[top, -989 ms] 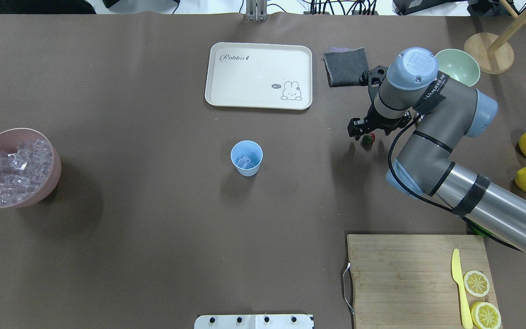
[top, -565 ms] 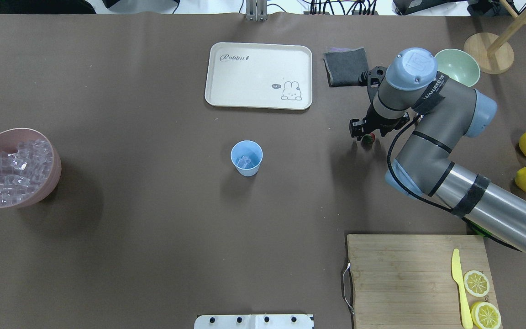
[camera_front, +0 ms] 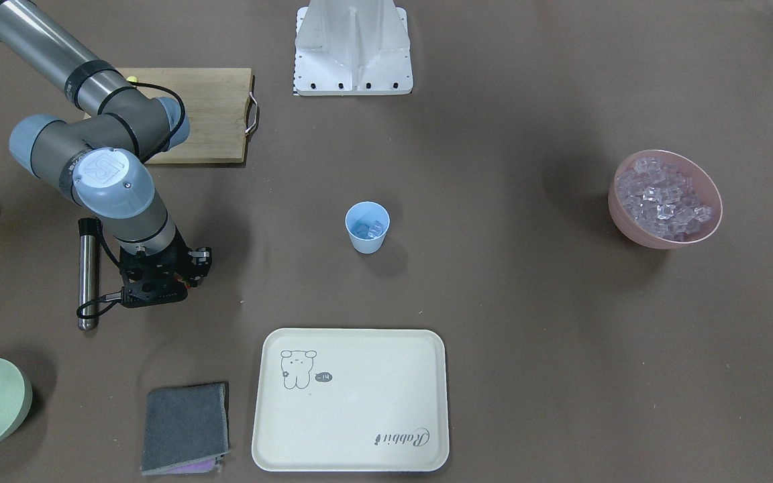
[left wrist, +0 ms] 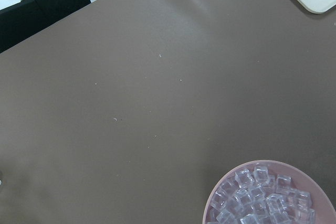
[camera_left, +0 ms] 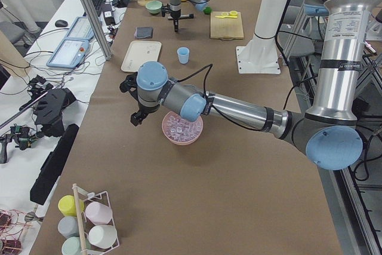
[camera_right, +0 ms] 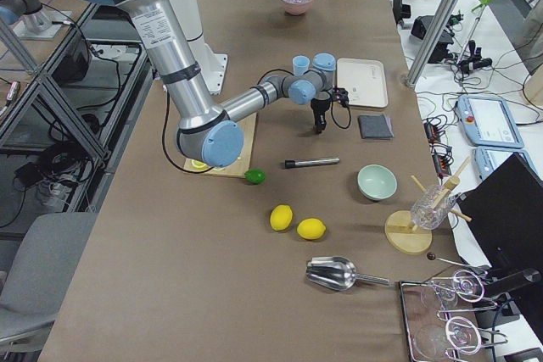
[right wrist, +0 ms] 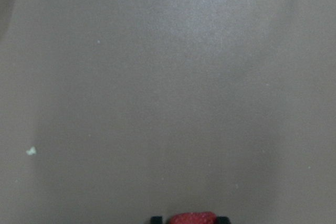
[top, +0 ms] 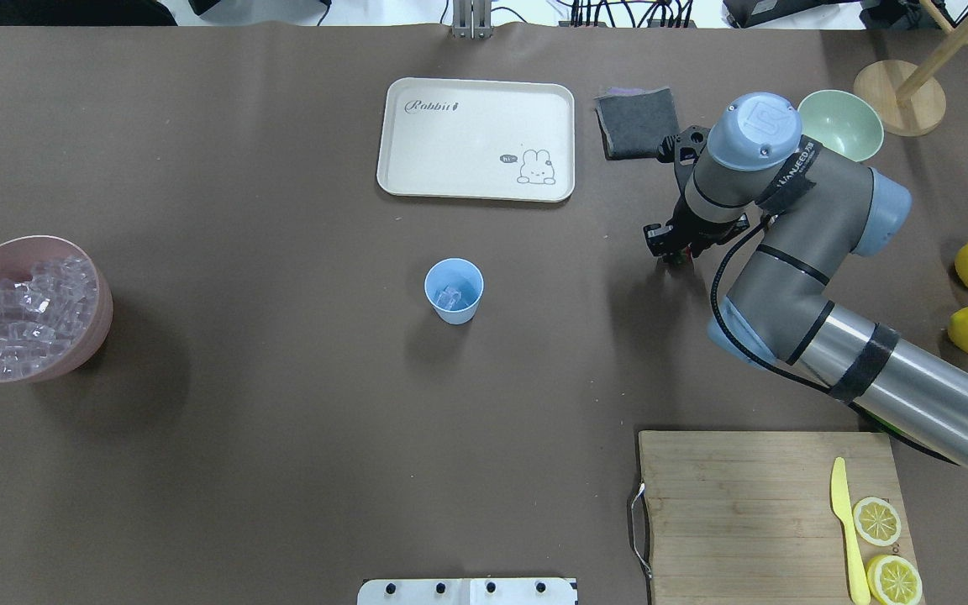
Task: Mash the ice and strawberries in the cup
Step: 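Lower the right gripper and grasp the red strawberry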
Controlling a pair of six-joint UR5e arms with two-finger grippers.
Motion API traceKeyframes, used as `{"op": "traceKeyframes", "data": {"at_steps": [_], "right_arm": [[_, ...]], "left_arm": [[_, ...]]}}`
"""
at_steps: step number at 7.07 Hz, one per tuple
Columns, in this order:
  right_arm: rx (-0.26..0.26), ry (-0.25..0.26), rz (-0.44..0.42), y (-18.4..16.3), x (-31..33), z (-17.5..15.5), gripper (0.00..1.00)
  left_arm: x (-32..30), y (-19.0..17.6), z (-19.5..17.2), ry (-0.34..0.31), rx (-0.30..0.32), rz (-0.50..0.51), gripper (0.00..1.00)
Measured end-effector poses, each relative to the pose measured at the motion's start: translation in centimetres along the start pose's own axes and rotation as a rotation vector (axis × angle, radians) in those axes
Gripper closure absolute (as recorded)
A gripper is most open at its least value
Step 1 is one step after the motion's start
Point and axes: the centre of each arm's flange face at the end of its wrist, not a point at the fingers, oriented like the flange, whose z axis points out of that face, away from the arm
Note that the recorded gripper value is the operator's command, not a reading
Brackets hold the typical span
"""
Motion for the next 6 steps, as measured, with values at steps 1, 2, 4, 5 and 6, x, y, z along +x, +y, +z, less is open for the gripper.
{"op": "traceKeyframes", "data": {"at_steps": [1,2,4,5,6], "right_arm": [[0.0,-0.001,0.0,0.0,0.0,0.0,1.0],[0.007,-0.007,-0.001,-0.2,-0.1,-0.5,1.0],[0.051,-0.047,0.008,-1.5,0.2,-4.2,1.0],[0.079,-0.08,0.012,-2.2,0.5,-6.9,1.0],[0.118,-0.115,0.005,-2.7,0.2,-9.8,1.0]], "left_arm": [[0.0,-0.1,0.0,-0.001,0.0,0.001,0.03],[0.0,-0.1,0.0,-0.001,0.0,0.001,0.03],[0.0,-0.1,0.1,0.001,-0.001,0.001,0.03],[0.0,0.1,0.1,0.002,-0.001,-0.001,0.03],[0.1,0.3,0.1,0.003,-0.002,-0.002,0.03]]}}
